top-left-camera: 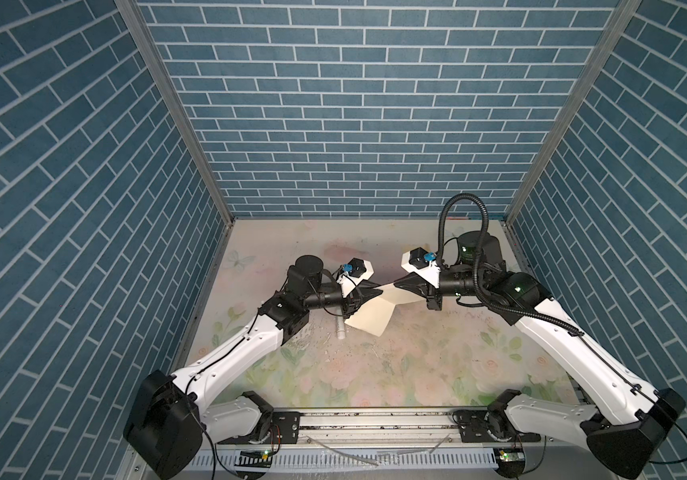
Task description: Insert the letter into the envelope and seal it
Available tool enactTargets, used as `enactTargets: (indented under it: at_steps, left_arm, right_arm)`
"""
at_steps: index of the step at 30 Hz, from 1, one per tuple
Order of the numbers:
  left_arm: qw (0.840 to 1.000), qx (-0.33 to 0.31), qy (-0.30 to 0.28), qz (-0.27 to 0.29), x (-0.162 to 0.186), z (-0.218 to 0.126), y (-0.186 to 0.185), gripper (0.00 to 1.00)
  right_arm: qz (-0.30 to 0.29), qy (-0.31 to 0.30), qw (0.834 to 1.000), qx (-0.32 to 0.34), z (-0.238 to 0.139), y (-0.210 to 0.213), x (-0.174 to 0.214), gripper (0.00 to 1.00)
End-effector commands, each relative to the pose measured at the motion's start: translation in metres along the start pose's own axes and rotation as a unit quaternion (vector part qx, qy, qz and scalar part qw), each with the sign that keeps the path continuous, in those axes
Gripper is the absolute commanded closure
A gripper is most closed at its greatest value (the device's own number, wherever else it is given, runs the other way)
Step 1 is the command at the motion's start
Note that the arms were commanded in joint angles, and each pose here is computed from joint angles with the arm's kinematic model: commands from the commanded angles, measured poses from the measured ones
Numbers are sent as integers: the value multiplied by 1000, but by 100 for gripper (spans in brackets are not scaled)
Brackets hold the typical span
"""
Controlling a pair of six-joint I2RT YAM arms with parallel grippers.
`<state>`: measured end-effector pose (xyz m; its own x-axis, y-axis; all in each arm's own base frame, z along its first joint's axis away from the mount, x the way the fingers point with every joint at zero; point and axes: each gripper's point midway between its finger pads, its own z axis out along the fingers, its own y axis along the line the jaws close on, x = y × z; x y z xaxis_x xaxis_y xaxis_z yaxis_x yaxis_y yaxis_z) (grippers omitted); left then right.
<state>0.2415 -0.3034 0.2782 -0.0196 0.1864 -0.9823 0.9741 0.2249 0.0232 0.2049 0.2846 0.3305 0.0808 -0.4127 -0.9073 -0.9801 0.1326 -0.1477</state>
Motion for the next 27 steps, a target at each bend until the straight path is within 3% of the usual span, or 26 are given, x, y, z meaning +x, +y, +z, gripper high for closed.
enactTargets:
  at_steps: [1,5,8,12,16,27]
  left_arm:
    - [1000,-4,11,-9,10,3,1,88]
    - [1000,-11,15,-13,12,3,3,99]
    - [1000,-15,14,-18,13,3,5,100]
    - [999,-21,14,-19,15,2,5,79]
    - [999,-31,17,-20,19,-1,6,78]
    - [998,-44,20,-26,23,-3,8,100]
  right_arm:
    - [-43,-8,999,17,-7,0,-5,100]
    - [-50,-10,998,29,-11,0,-6,100]
    - [-56,-11,998,37,-12,-1,-6,100]
    - [-61,-8,997,53,-15,-4,-4,100]
    - [-66,-1,996,60,-18,-4,0,100]
    - [-63,7,996,65,-18,-4,5,100]
